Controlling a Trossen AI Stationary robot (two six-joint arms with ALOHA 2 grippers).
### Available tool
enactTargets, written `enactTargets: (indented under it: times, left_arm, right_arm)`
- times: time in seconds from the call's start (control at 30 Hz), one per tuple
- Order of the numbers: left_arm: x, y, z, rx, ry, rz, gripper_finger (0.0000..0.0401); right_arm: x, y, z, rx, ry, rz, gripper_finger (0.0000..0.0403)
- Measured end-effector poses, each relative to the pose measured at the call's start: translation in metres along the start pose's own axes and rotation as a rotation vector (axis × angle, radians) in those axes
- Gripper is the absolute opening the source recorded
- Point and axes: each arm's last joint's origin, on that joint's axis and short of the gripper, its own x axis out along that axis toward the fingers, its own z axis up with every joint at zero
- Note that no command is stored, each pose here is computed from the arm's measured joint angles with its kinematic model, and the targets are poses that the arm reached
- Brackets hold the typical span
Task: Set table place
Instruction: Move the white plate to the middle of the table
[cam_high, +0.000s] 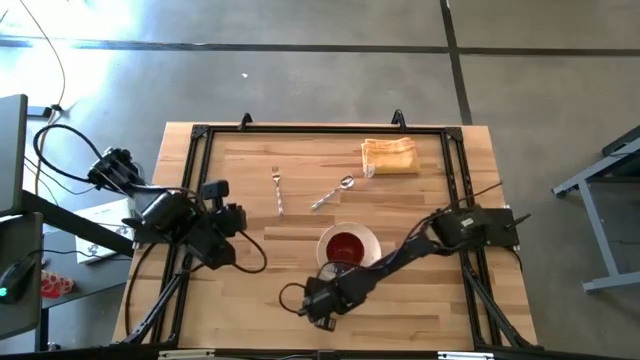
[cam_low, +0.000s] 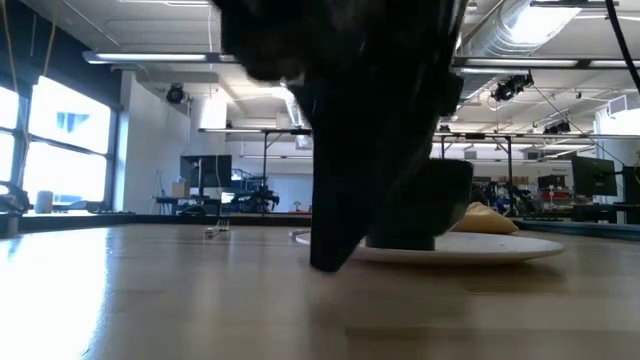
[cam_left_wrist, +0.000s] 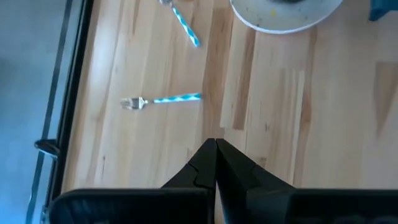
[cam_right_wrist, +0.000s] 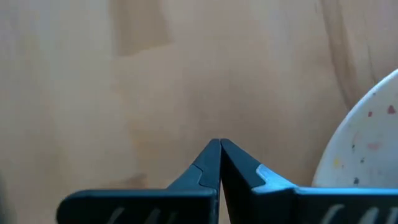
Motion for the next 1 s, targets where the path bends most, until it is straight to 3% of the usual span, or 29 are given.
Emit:
enactTargets:
  times: [0.3,0.5,1.0]
  left_arm:
    - [0.002,-0.003,-0.003,-0.002,0.016,-0.008,0.0]
    - [0.001,-0.002,-0.003,-0.002,0.01,0.001,0.0]
    - [0.001,-0.004,0.0,-0.02,-0.017,-0.011,0.0]
  right_arm:
    - [0.007,-0.019,0.014,-0.013,0.033,-0.011,0.0]
    - [0.0,-0.034,0.012,-0.051,0.081,-0.126,0.0]
    - [-0.004,-0.062,0.01,-0.174,0.231,-0.268,0.0]
